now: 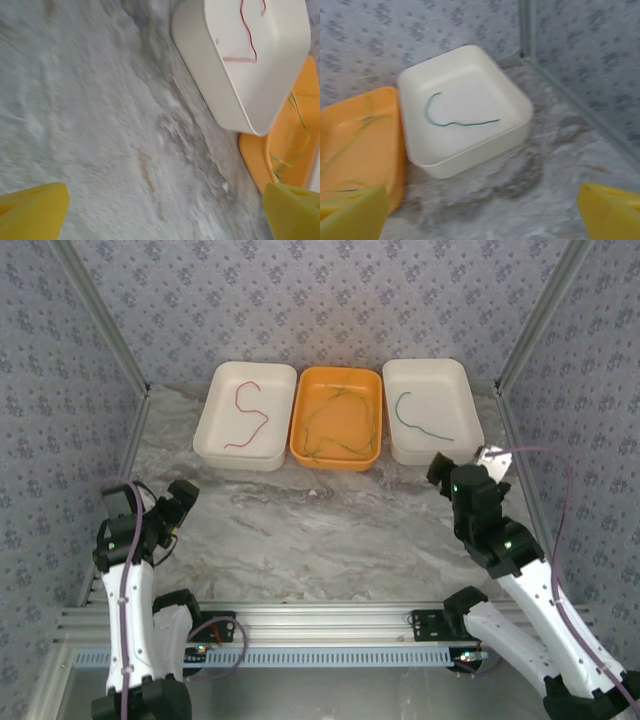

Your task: Untangle the cables

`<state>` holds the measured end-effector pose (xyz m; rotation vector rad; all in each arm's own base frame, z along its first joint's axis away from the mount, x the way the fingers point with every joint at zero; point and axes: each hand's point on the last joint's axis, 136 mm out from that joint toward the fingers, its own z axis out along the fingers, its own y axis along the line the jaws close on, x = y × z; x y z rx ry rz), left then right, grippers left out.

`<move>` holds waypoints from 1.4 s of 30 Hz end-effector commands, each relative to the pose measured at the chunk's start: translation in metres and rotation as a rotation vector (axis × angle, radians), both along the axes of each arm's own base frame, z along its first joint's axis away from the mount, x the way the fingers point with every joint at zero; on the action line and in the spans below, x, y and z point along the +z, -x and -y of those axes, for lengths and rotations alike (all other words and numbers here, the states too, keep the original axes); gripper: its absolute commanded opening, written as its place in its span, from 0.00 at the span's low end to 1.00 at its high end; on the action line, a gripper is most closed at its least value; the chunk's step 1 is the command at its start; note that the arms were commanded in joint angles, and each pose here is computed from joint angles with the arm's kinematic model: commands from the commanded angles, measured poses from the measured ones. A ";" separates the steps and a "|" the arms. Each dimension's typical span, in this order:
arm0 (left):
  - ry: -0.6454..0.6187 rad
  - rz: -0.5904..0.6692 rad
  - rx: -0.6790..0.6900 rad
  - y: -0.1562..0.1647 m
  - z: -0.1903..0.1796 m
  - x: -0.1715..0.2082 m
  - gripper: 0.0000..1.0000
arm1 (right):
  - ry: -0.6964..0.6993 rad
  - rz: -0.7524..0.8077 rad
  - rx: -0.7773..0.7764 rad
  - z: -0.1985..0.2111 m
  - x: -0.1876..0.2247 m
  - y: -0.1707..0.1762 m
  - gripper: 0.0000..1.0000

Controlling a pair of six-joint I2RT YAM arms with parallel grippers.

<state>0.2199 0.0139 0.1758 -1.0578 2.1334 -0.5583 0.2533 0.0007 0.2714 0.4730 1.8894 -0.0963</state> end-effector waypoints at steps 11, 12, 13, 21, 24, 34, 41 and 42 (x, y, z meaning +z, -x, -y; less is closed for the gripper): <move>-0.483 0.207 0.289 -0.017 -0.083 -0.033 0.99 | 0.315 -0.010 0.073 0.016 -0.108 -0.038 0.99; -0.534 0.208 0.264 -0.021 -0.082 -0.035 0.99 | 0.303 0.001 0.074 0.017 -0.114 -0.042 0.99; -0.562 0.224 0.245 -0.026 -0.080 -0.036 0.99 | 0.291 -0.005 0.073 0.018 -0.124 -0.045 0.98; -0.799 0.271 0.122 -0.061 -0.071 -0.034 0.99 | 0.271 0.001 0.080 0.027 -0.146 -0.067 0.99; -0.807 0.253 0.100 -0.072 -0.069 -0.045 0.99 | 0.262 0.011 0.066 0.034 -0.148 -0.070 0.99; -0.872 0.284 0.029 -0.118 -0.063 -0.052 0.99 | 0.246 0.053 0.153 0.035 -0.152 -0.102 0.99; -0.888 0.269 -0.072 -0.150 -0.048 -0.066 0.99 | 0.230 0.030 0.212 0.030 -0.178 -0.118 0.99; -0.898 0.277 -0.089 -0.154 -0.045 -0.067 0.99 | 0.220 0.006 0.221 0.030 -0.181 -0.118 0.99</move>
